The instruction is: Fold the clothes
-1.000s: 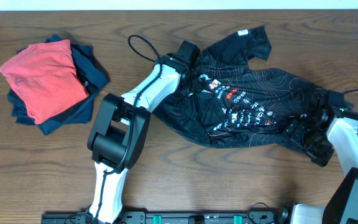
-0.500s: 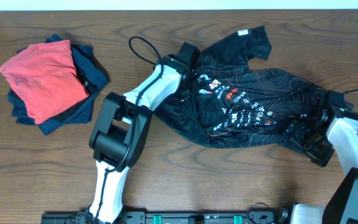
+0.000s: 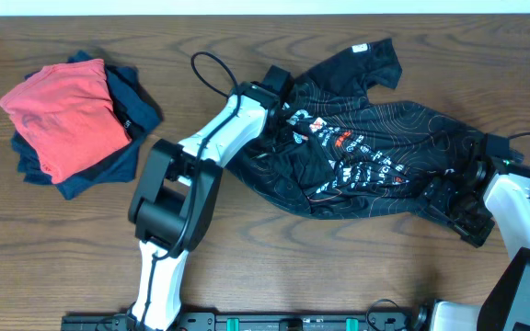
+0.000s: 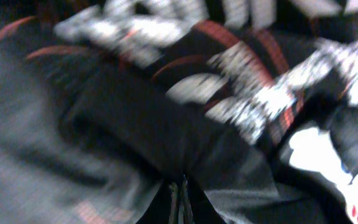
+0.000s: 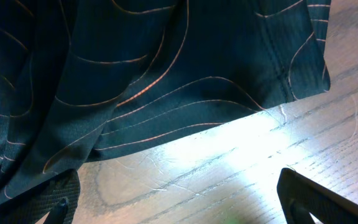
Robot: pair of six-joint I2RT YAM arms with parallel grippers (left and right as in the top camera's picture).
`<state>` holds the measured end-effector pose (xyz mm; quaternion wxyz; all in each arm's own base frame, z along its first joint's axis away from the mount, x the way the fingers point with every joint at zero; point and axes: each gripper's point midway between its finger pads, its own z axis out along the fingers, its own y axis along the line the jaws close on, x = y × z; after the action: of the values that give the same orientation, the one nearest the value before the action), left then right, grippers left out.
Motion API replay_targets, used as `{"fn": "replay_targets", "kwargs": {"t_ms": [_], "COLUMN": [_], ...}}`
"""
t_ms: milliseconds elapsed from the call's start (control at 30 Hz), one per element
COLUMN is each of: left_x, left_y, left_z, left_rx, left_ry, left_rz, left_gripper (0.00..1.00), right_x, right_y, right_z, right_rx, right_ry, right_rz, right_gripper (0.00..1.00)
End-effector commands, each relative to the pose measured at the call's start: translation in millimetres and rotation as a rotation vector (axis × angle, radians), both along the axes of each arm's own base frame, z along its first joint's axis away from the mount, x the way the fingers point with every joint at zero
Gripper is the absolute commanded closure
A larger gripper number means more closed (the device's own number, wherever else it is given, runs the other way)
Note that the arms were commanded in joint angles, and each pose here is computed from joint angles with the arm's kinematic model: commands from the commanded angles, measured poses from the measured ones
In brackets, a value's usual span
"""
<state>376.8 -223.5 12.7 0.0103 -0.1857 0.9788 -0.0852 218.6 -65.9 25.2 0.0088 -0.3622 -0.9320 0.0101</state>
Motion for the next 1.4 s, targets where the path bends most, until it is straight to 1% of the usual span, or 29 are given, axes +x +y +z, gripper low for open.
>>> {"fn": "replay_targets", "kwargs": {"t_ms": [0,167,267,367,467,600,700,833,867,900,933,967,1033,1100,1267,1333,1367], "left_x": [2.2,-11.9,-29.5,-54.4,-79.3,-96.5,-98.1,-78.9,-73.5,-70.1,-66.8,-63.3,-54.2,-45.0,-28.0,-21.7,-18.4], "left_y": [21.0,32.1,46.5,74.5,109.9,137.8,139.8,128.5,122.9,116.6,108.2,99.8,81.8,68.5,56.0,50.5,47.7], "left_z": [38.2,64.6,72.6,75.9,83.7,92.2,88.0,80.3,77.5,74.9,71.9,69.5,66.1,65.1,63.5,60.4,58.3], "left_rx": [0.09,0.116,0.168,0.292,0.457,0.588,0.593,0.544,0.511,0.473,0.424,0.374,0.271,0.201,0.145,0.13,0.128], "left_ry": [-0.092,-0.093,-0.043,0.048,0.147,0.219,0.225,0.141,0.122,0.111,0.103,0.095,0.069,0.038,-0.02,-0.041,-0.054], "left_rz": [-0.033,-0.072,-0.073,-0.081,-0.099,-0.124,-0.124,-0.101,-0.09,-0.082,-0.073,-0.065,-0.052,-0.046,0.011,-0.005,-0.038], "left_gripper": [0.94,0.94,0.94,0.94,0.94,0.94,0.94,0.93,0.77,0.54,0.37,0.3,0.22,0.2,0.18,0.18,0.18], "right_x": [-1.0,-0.9,-1.0,-0.9,-1.1,-2.0,-1.8,-1.8,-1.9,-2.3,-2.8,-2.8,-2.7,-2.8,-4.7,-5.4,-5.5], "right_y": [-2.5,-2.5,-2.5,-2.6,-3.3,-5.7,-5.7,-5.6,-5.6,-5.6,-5.4,-5.4,-5.4,-5.3,-4.8,-4.5,-4.5], "right_z": [-0.1,0.0,0.0,0.0,0.0,0.0,0.1,0.1,0.1,0.0,0.0,0.1,0.0,0.0,0.1,0.1,0.1], "right_rx": [0.001,0.001,0.0,0.0,-0.004,-0.018,-0.018,-0.018,-0.017,-0.017,-0.017,-0.017,-0.016,-0.016,-0.014,-0.013,-0.013], "right_ry": [0.001,0.0,0.001,0.001,0.002,0.007,0.006,0.006,0.006,0.008,0.01,0.01,0.01,0.01,0.018,0.021,0.021], "right_rz": [-0.004,-0.004,-0.003,-0.003,-0.003,-0.003,-0.003,-0.003,-0.003,-0.003,-0.003,-0.003,-0.003,-0.003,-0.003,-0.003,-0.003], "right_gripper": [0.01,0.01,0.01,0.01,0.01,0.01,0.01,0.01,0.01,0.01,0.01,0.01,0.01,0.01,0.01,0.01,0.01]}}
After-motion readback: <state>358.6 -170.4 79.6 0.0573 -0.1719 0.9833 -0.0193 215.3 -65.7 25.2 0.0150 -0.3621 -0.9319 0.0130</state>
